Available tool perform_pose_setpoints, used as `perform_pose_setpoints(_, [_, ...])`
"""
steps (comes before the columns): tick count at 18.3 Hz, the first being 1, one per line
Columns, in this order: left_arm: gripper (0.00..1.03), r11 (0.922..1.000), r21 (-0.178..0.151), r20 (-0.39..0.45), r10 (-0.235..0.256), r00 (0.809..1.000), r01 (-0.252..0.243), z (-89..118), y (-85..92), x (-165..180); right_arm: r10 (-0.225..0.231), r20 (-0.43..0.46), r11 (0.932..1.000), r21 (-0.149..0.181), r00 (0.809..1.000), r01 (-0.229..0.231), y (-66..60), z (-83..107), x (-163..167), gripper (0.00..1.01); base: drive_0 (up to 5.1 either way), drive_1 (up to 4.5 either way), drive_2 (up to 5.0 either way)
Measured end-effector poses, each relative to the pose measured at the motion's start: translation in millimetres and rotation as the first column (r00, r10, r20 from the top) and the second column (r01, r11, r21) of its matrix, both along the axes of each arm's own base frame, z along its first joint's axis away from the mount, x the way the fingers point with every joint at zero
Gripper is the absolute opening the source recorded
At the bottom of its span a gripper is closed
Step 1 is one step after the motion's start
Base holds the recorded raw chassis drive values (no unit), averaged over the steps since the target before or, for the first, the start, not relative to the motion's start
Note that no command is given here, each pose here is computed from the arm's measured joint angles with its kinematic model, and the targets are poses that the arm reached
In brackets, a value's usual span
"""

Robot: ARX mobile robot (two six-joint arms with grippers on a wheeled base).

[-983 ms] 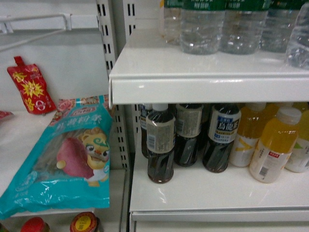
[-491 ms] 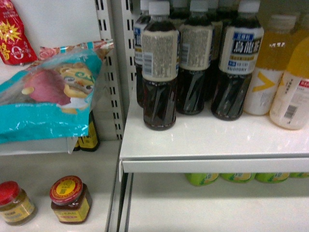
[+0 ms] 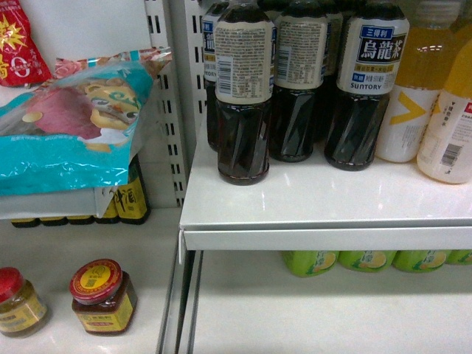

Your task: Move water from second to third shelf

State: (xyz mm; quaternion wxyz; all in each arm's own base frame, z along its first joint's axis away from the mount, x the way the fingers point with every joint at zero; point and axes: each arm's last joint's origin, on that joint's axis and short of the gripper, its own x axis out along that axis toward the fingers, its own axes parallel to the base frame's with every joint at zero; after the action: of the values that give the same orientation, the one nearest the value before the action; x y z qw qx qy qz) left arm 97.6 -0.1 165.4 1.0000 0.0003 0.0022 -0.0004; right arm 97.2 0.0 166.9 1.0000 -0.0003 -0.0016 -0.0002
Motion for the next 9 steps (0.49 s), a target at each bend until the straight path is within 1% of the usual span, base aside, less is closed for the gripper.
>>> perform_pose_setpoints(9, [0.98, 1.0, 0.0, 0.0, 0.0, 1.0, 0.0, 0.0, 0.0, 0.0, 0.0, 0.0, 1.0, 0.0, 1.0, 0.0, 0.0, 0.0, 0.0, 0.98, 0.0, 0.0, 0.0])
